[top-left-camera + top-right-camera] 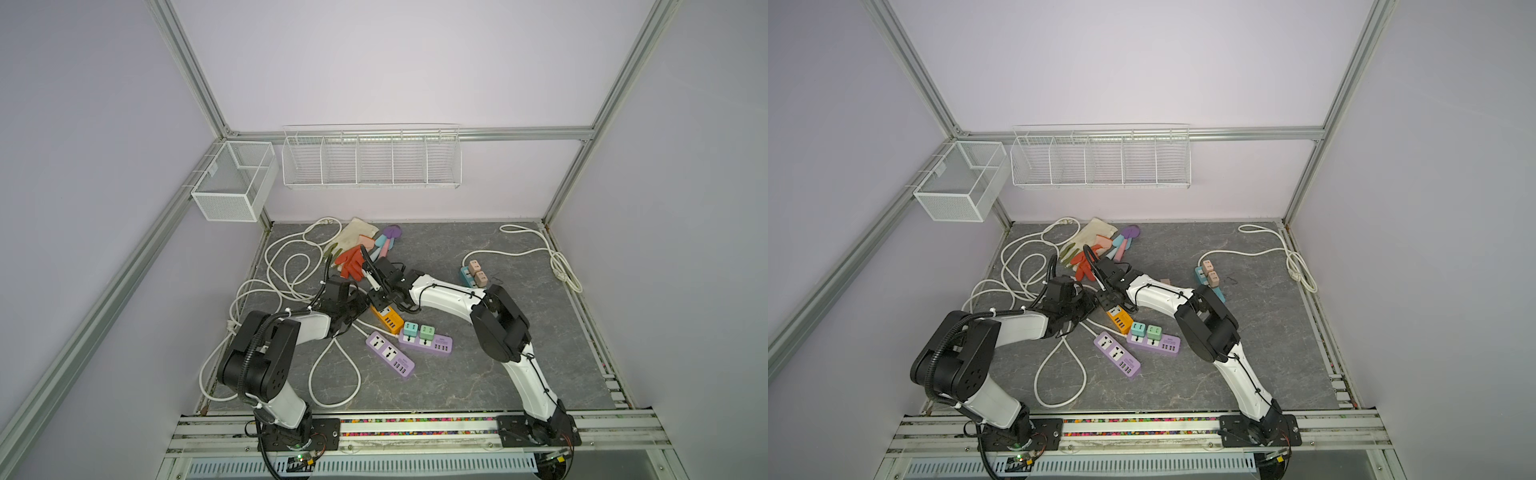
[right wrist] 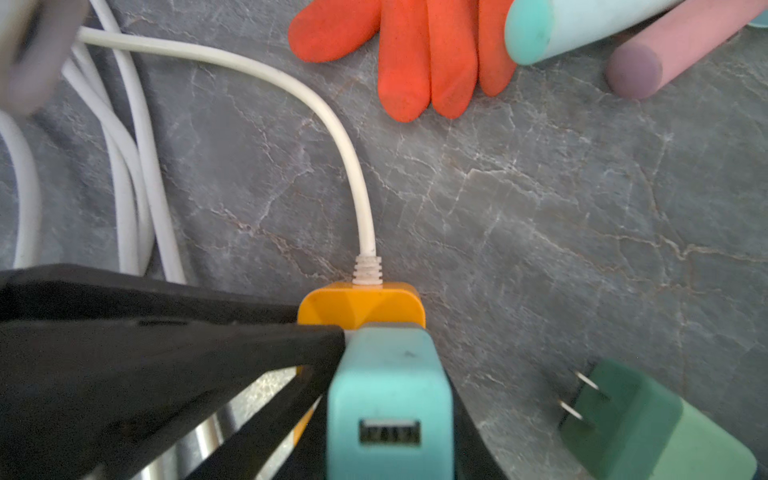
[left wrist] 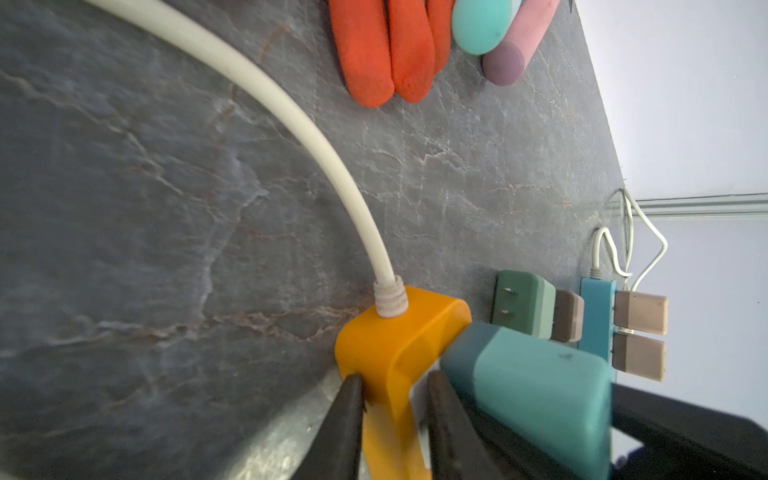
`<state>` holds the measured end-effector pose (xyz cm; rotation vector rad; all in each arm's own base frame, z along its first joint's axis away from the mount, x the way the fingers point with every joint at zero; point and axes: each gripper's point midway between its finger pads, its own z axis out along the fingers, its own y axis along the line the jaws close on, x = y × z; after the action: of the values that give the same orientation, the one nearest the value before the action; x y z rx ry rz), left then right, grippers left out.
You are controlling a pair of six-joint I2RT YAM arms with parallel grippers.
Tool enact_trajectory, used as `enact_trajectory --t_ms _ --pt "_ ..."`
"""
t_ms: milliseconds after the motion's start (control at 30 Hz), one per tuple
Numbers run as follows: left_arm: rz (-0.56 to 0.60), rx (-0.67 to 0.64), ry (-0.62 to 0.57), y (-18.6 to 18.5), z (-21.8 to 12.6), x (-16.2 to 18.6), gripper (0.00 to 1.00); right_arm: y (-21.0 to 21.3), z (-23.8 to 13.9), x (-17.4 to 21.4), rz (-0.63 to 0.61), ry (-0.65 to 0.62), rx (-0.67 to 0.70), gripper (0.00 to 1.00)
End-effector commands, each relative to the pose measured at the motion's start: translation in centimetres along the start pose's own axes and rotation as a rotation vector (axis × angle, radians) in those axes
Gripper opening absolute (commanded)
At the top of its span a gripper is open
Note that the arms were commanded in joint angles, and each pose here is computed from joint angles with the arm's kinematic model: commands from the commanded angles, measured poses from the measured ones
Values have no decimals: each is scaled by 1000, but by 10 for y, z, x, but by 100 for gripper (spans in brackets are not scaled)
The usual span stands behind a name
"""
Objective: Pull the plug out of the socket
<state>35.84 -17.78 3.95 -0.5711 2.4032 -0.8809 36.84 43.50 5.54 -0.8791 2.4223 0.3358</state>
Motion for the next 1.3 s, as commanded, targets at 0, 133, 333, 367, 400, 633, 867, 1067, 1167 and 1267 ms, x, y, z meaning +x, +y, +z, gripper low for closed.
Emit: enact_trajectory --t_ms 0,133,333,367,400,633,867,1067,1167,1267 --pt "-41 -218 127 64 2 45 26 5 -18 -8 -14 -25 -5 9" --pt "-43 -243 126 70 0 47 26 8 -18 -9 -15 -28 -7 9" --pt "-40 -251 131 74 -2 51 25 -9 -20 -12 24 -32 2 9" --pt "-39 -252 131 74 -2 51 25 -6 -20 -12 15 -29 5 9" --pt "-40 -255 131 74 -2 51 25 -3 -19 -10 7 -25 8 9" --pt "-46 -271 130 78 -3 53 24 10 -25 -13 -21 -36 6 8" --pt "-38 -271 130 75 -2 55 24 1 -25 -15 3 -33 4 9" --pt "-42 -282 133 77 -2 56 23 20 -28 -15 -39 -40 -6 8" --pt "-40 -289 124 78 -4 55 23 8 -31 -20 2 -47 -11 8" --pt "-38 -286 126 78 -4 56 23 1 -33 -23 20 -52 -10 8"
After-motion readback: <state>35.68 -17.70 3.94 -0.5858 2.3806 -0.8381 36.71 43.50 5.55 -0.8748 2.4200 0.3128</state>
